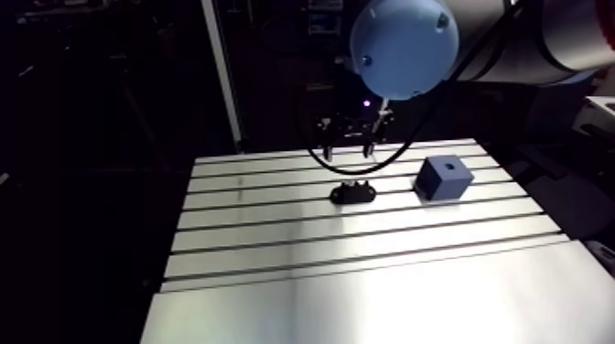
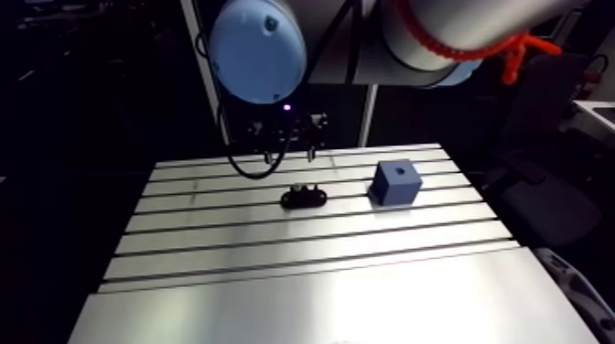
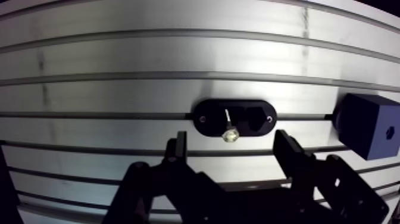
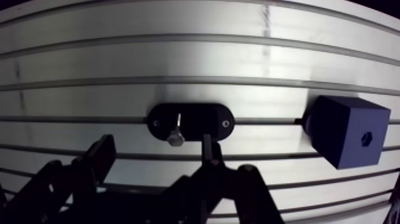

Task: Pick up the M10 bolt and insert it into the hex recess until seated.

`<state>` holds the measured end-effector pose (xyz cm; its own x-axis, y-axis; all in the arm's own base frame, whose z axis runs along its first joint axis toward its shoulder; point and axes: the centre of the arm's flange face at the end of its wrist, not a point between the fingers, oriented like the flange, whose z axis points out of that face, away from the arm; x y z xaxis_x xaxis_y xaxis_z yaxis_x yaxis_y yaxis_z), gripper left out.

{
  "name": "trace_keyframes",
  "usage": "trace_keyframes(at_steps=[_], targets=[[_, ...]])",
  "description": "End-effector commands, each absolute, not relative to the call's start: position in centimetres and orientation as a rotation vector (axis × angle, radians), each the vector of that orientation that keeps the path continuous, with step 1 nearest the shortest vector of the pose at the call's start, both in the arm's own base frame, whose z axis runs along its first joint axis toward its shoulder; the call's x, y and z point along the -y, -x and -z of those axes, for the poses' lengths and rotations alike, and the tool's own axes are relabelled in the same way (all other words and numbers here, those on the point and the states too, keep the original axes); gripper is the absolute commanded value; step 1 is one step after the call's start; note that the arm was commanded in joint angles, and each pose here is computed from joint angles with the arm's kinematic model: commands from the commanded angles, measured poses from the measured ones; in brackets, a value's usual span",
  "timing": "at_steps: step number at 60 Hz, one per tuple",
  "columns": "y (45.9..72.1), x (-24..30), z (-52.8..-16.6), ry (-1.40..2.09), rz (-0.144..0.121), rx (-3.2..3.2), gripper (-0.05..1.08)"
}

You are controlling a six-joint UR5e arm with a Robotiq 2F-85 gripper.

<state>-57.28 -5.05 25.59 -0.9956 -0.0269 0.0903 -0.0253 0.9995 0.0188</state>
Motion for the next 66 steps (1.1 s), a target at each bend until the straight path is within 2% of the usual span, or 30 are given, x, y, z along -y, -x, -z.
trace_keyframes(at_steps=[1,5,16,40,47,66], targets=[[57.3,5.0,-24.8,-0.041,0.028,3.050,0.23],[57.1,5.1,-24.6,-0.039,0.025,3.054,0.30],[56.7,4.8,-23.9,-0.032,0.022,3.070,0.35],[56.3,4.4,-23.1,-0.022,0.018,3.085,0.36],[56.4,4.5,-23.2,-0.031,0.030,3.054,0.36],[56.1,4.5,-23.0,-0.027,0.030,3.058,0.38]])
